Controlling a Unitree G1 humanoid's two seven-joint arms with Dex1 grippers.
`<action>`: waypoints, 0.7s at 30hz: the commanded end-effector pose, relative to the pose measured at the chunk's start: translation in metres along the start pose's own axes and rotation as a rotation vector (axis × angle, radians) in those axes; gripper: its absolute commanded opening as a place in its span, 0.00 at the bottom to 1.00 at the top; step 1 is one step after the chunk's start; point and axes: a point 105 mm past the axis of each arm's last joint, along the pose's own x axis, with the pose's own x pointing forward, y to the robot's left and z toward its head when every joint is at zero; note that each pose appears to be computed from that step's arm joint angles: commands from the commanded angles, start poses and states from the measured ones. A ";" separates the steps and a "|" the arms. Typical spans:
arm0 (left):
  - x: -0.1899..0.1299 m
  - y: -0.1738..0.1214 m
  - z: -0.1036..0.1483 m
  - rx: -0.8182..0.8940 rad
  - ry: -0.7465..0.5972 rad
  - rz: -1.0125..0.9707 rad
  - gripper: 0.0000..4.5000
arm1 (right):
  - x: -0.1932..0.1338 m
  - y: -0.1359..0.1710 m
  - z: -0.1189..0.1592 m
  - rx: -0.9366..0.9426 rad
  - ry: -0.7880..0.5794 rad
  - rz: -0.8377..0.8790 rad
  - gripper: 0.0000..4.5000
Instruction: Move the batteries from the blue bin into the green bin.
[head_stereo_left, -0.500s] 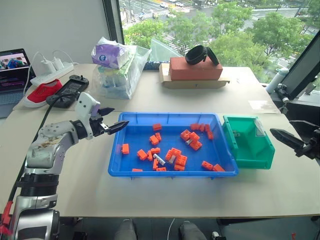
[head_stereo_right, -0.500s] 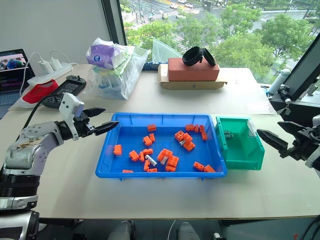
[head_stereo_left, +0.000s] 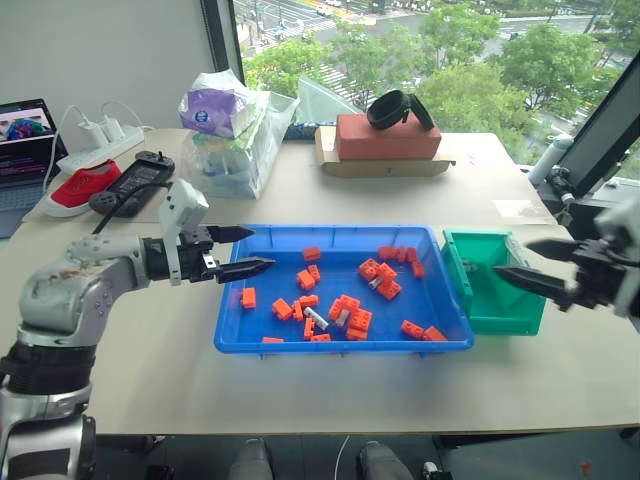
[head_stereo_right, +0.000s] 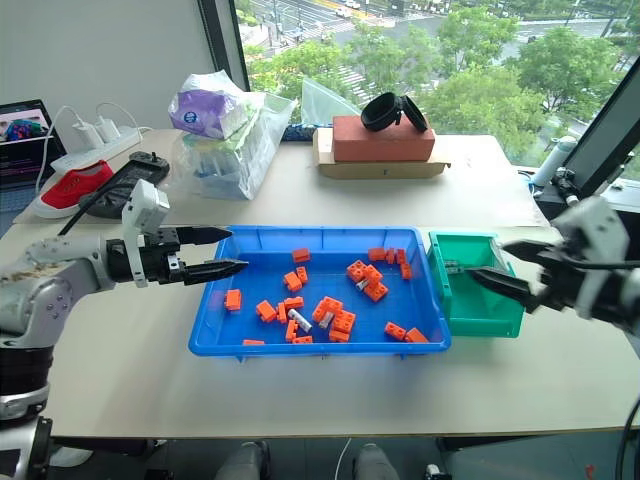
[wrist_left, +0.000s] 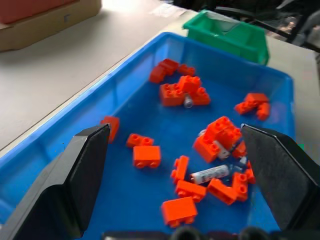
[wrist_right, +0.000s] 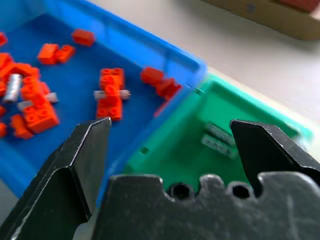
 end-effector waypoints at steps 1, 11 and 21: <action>0.001 -0.010 -0.007 0.030 0.090 -0.043 1.00 | 0.010 0.015 0.003 -0.089 0.096 0.065 0.99; 0.004 0.003 -0.015 0.081 0.132 -0.003 1.00 | 0.053 0.049 0.020 -0.206 0.117 0.272 0.99; 0.001 -0.003 -0.005 0.063 0.061 0.040 1.00 | 0.110 0.043 -0.002 -0.211 0.211 0.305 0.99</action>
